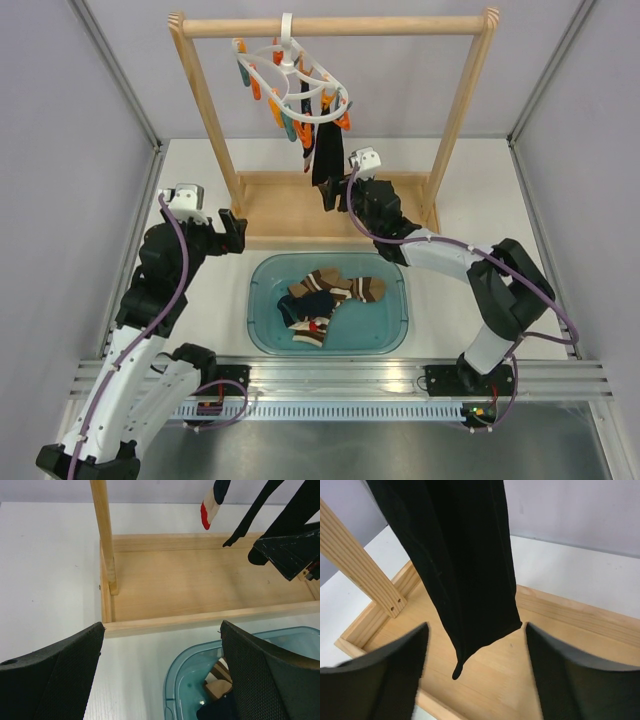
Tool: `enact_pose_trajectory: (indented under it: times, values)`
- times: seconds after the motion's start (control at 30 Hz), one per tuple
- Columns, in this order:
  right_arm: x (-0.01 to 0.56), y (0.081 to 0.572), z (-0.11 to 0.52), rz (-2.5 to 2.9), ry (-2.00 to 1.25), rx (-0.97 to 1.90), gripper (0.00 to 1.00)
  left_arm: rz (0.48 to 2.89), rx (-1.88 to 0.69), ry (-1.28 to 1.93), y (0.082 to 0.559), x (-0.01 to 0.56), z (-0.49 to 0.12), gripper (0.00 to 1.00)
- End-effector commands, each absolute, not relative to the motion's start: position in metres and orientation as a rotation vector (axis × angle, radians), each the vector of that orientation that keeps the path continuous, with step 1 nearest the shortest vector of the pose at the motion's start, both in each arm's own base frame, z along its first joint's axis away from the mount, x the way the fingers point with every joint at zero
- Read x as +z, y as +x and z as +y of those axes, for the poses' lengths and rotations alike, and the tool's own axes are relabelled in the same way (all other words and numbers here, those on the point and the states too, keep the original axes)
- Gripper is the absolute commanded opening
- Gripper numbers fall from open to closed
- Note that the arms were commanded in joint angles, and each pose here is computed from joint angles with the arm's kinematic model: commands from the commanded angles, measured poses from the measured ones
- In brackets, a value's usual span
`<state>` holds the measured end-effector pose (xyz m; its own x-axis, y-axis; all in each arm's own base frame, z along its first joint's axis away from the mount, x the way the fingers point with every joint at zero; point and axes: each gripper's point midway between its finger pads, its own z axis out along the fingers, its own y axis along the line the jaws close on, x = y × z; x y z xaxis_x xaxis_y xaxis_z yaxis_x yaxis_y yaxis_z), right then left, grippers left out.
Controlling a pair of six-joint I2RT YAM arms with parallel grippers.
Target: Remove the socks clipped to the hanger
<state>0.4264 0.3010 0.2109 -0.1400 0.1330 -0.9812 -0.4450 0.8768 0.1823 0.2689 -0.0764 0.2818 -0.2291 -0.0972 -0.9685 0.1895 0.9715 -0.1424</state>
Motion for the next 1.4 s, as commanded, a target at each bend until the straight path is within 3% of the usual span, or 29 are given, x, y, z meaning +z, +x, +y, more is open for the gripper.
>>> enact_pose_trajectory:
  times: [0.0, 0.17, 0.2, 0.27, 0.3, 0.4, 0.67, 1.37]
  values:
    - [0.237, 0.435, 0.313, 1.552, -0.269, 0.544, 0.73, 1.76, -0.271, 0.081, 0.27, 0.288, -0.078, 1.0]
    - [0.236, 0.438, 0.313, 1.538, -0.302, 0.513, 0.51, 1.76, -0.27, 0.08, 0.269, 0.288, -0.078, 1.0]
    - [0.239, 0.437, 0.313, 1.533, -0.304, 0.511, 0.4, 1.76, -0.268, 0.079, 0.27, 0.288, -0.078, 1.0]
    - [0.238, 0.436, 0.311, 1.535, -0.311, 0.501, 0.3, 1.76, -0.268, 0.079, 0.269, 0.288, -0.078, 1.0]
    - [0.239, 0.436, 0.31, 1.536, -0.311, 0.496, 0.18, 1.763, -0.268, 0.079, 0.27, 0.288, -0.078, 1.0]
    - [0.241, 0.434, 0.306, 1.532, -0.312, 0.48, 0.04, 1.76, -0.268, 0.078, 0.269, 0.288, -0.078, 1.0]
    - [0.249, 0.422, 0.305, 1.51, -0.34, 0.484, 0.01, 1.757, -0.269, 0.078, 0.269, 0.289, -0.077, 1.0]
    - [0.237, 0.35, 0.382, 1.533, -0.52, 0.403, 0.01, 1.754, -0.283, 0.073, 0.267, 0.292, -0.078, 1.0]
